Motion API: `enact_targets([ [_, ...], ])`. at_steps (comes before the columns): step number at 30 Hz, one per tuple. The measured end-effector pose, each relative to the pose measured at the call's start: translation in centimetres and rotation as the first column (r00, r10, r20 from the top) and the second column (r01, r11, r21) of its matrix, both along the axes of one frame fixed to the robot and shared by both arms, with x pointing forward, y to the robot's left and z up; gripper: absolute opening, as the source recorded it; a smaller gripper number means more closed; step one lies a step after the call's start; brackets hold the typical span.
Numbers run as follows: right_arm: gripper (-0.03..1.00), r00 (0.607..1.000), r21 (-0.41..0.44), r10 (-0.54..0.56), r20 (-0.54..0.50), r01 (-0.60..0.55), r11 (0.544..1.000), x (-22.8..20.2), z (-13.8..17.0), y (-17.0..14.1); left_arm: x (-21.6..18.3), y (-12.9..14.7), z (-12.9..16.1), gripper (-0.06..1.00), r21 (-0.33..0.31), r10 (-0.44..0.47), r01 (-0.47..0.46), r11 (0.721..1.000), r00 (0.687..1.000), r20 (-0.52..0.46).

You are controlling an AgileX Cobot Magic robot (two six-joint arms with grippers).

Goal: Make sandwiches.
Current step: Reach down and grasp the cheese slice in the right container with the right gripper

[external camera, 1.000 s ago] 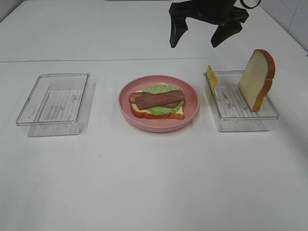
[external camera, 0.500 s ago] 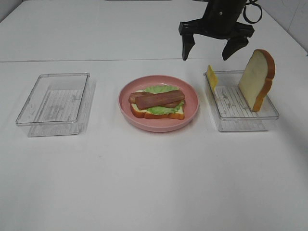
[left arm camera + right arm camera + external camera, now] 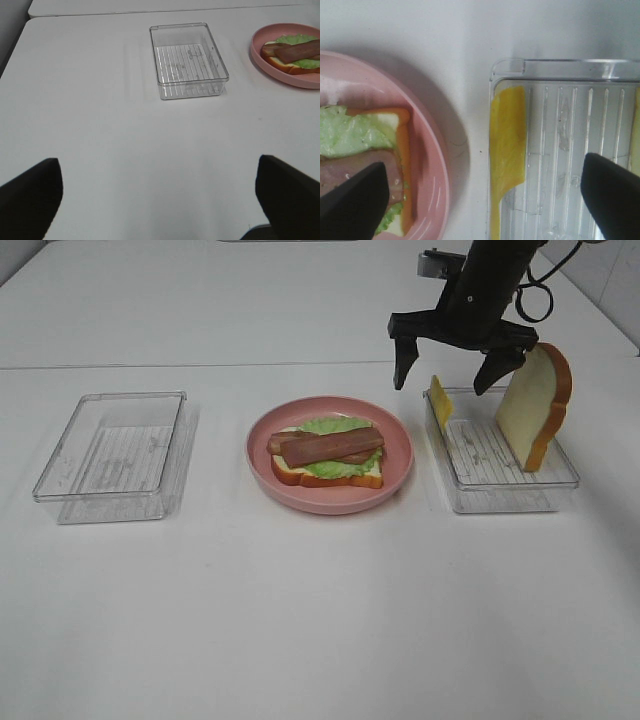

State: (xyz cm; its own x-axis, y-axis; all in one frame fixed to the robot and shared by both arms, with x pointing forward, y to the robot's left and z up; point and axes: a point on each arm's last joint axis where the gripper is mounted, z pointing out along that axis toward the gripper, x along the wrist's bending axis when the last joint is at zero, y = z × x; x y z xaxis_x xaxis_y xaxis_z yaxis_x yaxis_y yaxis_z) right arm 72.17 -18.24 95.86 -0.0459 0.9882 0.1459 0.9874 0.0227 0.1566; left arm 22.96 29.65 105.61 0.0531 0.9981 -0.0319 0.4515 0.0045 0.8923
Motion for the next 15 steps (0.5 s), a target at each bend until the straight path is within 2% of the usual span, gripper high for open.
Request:
enact_targets([
  [8,0.96,0.999,0.002,-0.004,-0.038,0.004,1.000,0.2,-1.8,0.1,0.0,0.0,0.0,0.99,0.001,0.001,-0.001,1.000,1.000,0.000],
  [15,0.93,0.999,0.003,-0.009,-0.042,0.009,1.000,0.2,-2.0,0.1,0.0,0.0,0.0,0.99,0.001,0.001,-0.001,1.000,1.000,0.000],
])
